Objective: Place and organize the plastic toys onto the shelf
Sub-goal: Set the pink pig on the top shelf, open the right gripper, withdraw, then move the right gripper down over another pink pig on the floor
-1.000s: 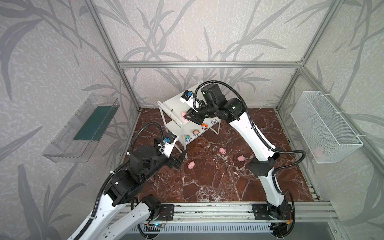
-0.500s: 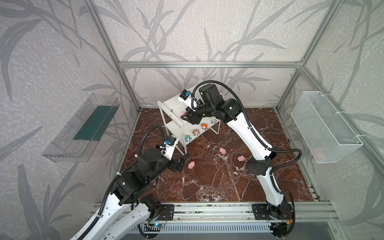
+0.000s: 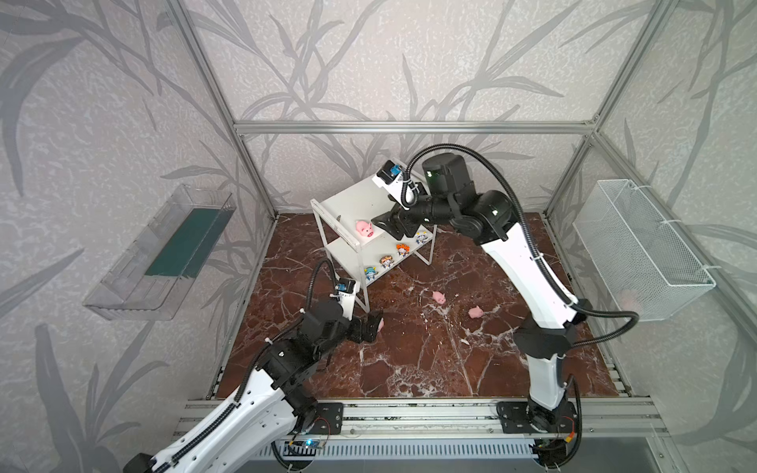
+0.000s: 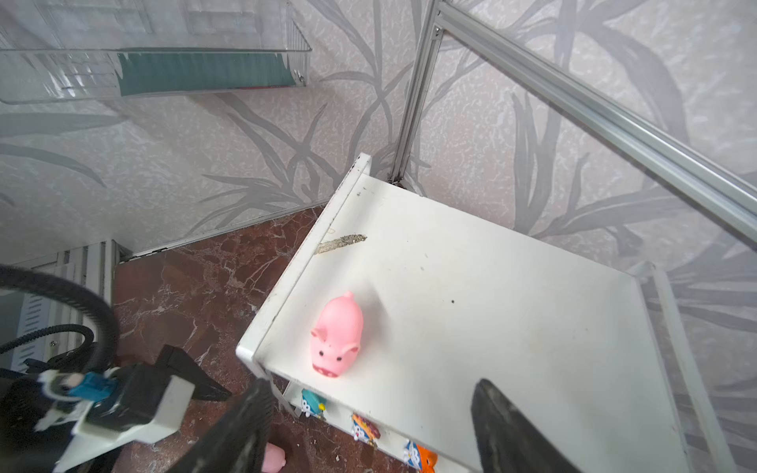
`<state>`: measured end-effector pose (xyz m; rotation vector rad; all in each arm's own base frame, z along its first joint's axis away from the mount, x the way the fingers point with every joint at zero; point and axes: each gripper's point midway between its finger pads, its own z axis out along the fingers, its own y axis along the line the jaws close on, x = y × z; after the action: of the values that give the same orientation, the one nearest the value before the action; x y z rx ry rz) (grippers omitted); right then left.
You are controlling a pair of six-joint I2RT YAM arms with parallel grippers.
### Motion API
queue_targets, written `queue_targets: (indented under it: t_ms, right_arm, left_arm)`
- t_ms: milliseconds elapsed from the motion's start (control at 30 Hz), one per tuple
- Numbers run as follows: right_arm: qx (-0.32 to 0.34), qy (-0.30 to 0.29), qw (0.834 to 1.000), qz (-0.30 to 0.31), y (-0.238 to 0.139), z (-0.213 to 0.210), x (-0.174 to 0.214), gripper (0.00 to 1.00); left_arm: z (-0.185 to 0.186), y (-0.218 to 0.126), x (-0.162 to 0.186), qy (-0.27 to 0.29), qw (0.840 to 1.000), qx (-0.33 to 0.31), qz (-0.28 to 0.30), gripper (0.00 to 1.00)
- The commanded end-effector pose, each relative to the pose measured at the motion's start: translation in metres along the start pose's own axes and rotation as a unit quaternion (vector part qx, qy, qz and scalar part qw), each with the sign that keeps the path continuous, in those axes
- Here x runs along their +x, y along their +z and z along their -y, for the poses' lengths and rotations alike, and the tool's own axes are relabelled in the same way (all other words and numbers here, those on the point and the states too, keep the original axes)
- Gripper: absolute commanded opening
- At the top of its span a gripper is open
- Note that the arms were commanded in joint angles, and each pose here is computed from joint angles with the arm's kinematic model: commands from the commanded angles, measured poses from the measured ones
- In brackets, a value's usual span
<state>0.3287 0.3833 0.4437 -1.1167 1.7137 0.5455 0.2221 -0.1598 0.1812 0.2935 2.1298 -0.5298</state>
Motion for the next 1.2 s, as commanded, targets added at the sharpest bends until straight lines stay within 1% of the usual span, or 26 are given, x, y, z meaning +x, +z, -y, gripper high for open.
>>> queue_targets:
  t_ms: [0, 133, 200, 300, 400, 533, 633, 800, 967, 1167]
  right_arm:
    - [0.041, -0.011, 0.999, 0.01, -0.035, 0.007, 0.002, 0.78]
    - [0.085, -0.014, 0.994, 0.062, -0.08, 0.006, 0.017, 0.84]
    - [0.104, -0.015, 0.991, 0.078, -0.103, 0.003, 0.031, 0.85]
    - [0.129, -0.008, 0.99, 0.063, -0.122, 0.002, 0.064, 0.86]
    - [0.14, 0.003, 0.989, 0.051, -0.126, -0.003, 0.099, 0.86]
    - [0.124, 0.022, 0.991, 0.042, -0.122, -0.017, 0.141, 0.89]
    - [0.108, 0.033, 0.993, 0.025, -0.116, -0.028, 0.171, 0.89]
    - [0.088, 0.072, 0.993, -0.017, -0.099, -0.041, 0.218, 0.89]
    - [0.075, 0.096, 0.992, -0.035, -0.093, -0.049, 0.238, 0.89]
    - [0.086, 0.099, 0.99, -0.049, -0.095, -0.047, 0.249, 0.89]
  left_arm:
    - [0.003, 0.009, 0.005, -0.043, 0.999, 0.016, 0.01, 0.99]
    - [-0.001, 0.021, 0.024, -0.057, 0.998, 0.017, -0.003, 0.99]
    - [-0.004, 0.028, 0.033, -0.059, 0.998, 0.012, -0.014, 0.99]
    - [-0.007, 0.037, 0.047, -0.063, 0.998, 0.01, -0.028, 0.98]
    - [-0.004, 0.047, 0.056, -0.063, 0.997, 0.027, -0.027, 0.99]
    - [-0.001, 0.061, 0.068, -0.05, 0.997, 0.037, -0.047, 0.99]
    - [-0.002, 0.07, 0.073, -0.043, 0.997, 0.033, -0.055, 0.99]
    - [-0.007, 0.082, 0.077, -0.036, 0.998, 0.021, -0.055, 0.99]
    - [-0.013, 0.094, 0.085, -0.043, 0.997, 0.005, -0.064, 0.99]
    - [-0.014, 0.1, 0.096, -0.067, 0.995, 0.005, -0.072, 0.99]
